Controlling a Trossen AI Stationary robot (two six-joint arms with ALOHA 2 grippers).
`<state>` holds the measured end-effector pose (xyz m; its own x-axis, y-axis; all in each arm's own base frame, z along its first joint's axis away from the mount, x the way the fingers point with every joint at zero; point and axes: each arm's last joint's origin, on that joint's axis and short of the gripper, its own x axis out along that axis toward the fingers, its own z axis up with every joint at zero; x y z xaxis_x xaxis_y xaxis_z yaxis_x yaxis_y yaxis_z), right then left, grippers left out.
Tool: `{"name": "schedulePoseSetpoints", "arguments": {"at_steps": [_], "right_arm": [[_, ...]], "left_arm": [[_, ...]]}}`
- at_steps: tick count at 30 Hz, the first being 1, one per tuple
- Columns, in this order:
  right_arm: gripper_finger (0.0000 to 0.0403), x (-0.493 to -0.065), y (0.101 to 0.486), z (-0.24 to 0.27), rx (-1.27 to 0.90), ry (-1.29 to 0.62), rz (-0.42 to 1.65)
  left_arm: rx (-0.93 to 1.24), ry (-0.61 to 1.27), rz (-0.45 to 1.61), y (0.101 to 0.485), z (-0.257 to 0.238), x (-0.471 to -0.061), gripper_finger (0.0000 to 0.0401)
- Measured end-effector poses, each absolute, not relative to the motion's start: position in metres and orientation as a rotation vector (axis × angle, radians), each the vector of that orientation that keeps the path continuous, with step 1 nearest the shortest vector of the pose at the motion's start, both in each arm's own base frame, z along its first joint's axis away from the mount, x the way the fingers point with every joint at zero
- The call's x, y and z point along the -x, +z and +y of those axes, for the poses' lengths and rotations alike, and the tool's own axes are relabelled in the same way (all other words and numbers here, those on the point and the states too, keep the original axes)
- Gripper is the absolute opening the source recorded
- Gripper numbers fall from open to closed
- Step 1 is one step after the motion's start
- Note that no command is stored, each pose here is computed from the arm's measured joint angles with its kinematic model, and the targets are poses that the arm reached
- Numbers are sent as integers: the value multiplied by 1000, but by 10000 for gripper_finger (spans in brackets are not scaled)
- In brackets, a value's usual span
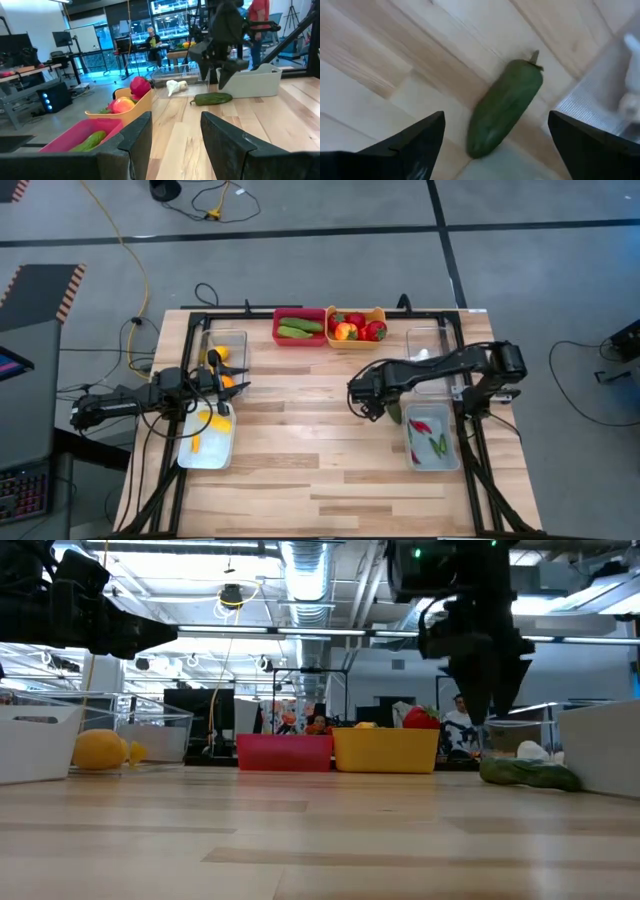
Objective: Sort produce into baskets
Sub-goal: Put the green chili pepper into the gray bin
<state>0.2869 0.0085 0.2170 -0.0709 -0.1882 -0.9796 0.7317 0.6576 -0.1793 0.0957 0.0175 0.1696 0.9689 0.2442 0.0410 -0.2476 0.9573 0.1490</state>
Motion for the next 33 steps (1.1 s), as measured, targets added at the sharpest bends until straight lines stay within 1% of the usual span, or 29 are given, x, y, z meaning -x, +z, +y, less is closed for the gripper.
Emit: {"name": "schedulePoseSetpoints", "arguments": {"at_steps": [6, 8, 12, 20, 28, 33], "right_arm": [[387, -294, 199, 6, -300, -658, 1591], [387, -295, 192, 6, -265, -640, 1631], [387, -295, 180, 1, -255, -677, 1711], [386, -300, 160, -9, -253, -711, 1787], [386, -302, 146, -21, -278, -745, 1825], [386, -303, 145, -22, -292, -738, 1812]], "left_arm": [[-154, 249, -22, 170, 18, -96, 158], [-154, 250, -22, 170, 18, -96, 158], [-154, 249, -22, 170, 18, -96, 158], [-154, 249, -22, 170, 18, -96, 158], [-154, 249, -22, 170, 18, -96, 158], [-154, 249, -22, 170, 18, -96, 158]]}}
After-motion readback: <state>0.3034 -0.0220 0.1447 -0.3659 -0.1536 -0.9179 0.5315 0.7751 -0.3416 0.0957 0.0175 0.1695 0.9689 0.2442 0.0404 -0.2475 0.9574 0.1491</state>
